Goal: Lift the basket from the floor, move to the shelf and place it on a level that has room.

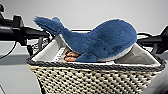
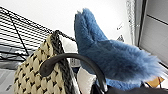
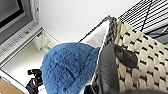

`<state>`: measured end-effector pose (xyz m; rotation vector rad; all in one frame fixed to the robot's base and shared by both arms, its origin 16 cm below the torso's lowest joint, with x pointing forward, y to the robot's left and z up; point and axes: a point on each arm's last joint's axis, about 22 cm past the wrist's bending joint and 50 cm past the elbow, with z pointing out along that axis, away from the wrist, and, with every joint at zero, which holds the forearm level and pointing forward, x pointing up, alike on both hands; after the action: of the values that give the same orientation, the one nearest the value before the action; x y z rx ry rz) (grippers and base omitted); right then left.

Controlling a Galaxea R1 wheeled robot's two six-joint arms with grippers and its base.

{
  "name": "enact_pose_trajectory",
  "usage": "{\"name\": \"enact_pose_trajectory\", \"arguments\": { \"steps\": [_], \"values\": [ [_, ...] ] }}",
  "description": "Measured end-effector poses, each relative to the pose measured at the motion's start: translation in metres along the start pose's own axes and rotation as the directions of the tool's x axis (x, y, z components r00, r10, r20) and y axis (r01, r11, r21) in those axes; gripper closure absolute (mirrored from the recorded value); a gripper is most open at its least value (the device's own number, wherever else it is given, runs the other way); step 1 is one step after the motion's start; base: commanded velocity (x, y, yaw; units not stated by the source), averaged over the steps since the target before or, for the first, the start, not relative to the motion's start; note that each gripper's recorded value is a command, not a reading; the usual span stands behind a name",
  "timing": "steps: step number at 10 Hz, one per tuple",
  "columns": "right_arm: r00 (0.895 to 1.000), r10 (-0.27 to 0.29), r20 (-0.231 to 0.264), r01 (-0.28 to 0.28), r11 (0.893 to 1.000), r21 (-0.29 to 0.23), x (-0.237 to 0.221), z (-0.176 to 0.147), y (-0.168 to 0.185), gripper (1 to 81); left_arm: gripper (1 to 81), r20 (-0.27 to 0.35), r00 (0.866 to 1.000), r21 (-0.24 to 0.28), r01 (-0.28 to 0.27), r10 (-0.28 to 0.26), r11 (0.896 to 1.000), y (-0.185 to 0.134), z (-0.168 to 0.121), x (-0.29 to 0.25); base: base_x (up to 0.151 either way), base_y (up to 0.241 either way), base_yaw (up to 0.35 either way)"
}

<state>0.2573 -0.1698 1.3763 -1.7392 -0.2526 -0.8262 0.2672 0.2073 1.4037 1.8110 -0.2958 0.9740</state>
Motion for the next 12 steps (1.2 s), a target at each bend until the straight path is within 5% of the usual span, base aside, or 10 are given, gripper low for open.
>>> {"name": "enact_pose_trajectory", "arguments": {
  "steps": [12],
  "values": [
    [0.998, -0.030, -0.062, 0.028, 0.999, -0.042, 0.088, 0.006, -0.033, 81.1, 81.1, -0.047, 0.999, 0.008, -0.006, 0.006, 1.000, 0.031, 0.000, 0.081, 0.000, 0.000, 0.000]
  ]
}}
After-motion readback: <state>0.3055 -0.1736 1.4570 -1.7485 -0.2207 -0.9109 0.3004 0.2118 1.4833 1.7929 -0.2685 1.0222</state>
